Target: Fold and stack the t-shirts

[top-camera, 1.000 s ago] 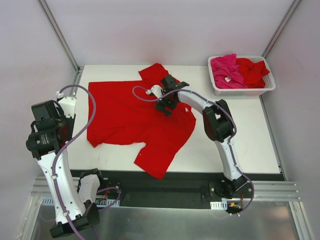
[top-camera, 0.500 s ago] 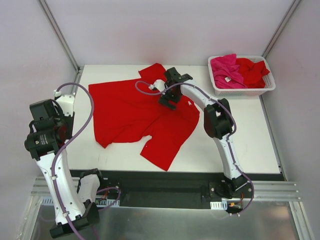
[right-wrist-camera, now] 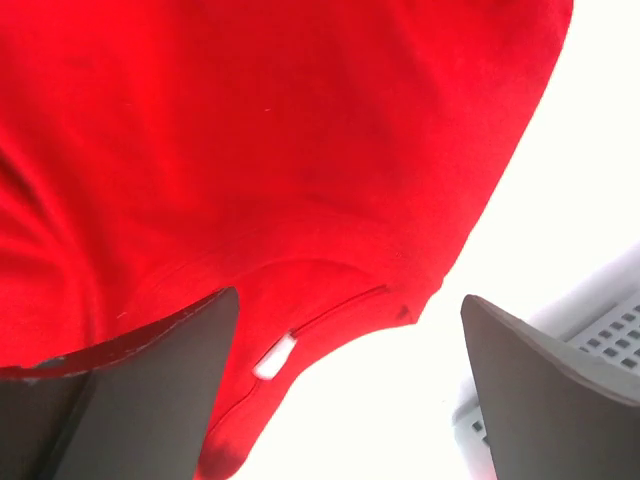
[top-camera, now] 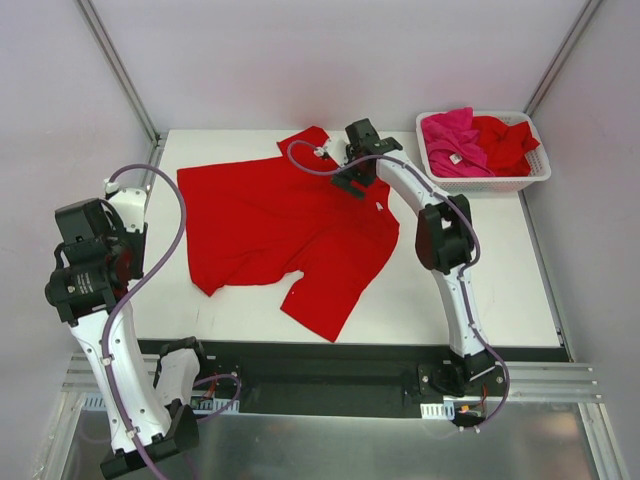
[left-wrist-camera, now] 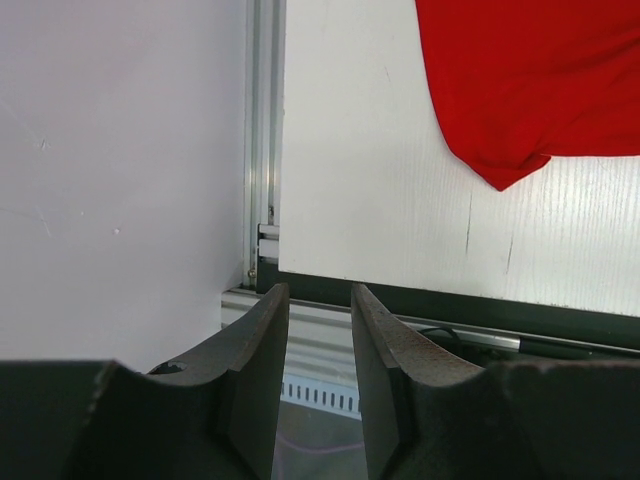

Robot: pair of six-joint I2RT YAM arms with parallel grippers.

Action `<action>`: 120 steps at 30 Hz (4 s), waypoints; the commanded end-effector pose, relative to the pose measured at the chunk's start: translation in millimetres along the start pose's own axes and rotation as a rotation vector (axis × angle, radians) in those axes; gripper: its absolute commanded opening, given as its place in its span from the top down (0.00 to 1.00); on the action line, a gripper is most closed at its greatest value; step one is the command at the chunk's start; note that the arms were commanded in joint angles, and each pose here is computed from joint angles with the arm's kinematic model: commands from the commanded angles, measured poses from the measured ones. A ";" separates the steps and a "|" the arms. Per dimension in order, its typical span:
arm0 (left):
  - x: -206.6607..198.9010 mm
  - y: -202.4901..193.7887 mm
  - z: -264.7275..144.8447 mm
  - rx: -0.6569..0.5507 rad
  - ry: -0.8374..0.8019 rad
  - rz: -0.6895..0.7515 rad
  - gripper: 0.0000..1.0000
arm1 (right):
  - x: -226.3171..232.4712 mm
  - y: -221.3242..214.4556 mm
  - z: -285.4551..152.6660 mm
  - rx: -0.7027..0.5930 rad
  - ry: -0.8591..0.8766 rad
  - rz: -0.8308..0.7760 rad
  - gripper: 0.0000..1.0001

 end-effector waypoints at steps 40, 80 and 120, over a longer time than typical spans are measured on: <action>-12.8 -11.4 -22.2 0.020 -0.034 -0.036 0.69 | -72.0 38.3 38.1 -0.033 -0.732 -0.427 0.04; -5.4 1.1 -35.6 0.027 -0.065 -0.039 0.68 | 89.3 -75.6 -68.8 -0.084 0.121 0.361 0.04; -11.3 0.2 -51.3 -0.027 -0.045 -0.080 0.68 | 127.0 -206.9 -81.6 0.580 0.272 -0.006 0.02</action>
Point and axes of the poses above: each gripper's point midway between its finger pads, its own z axis out along the fingers, its own x axis along the line the jaws close on, y = z × x, the point moved 6 cm from there along -z, back along the fingers, and after that the axes turned 14 degrees about z, right-handed, at the moved point
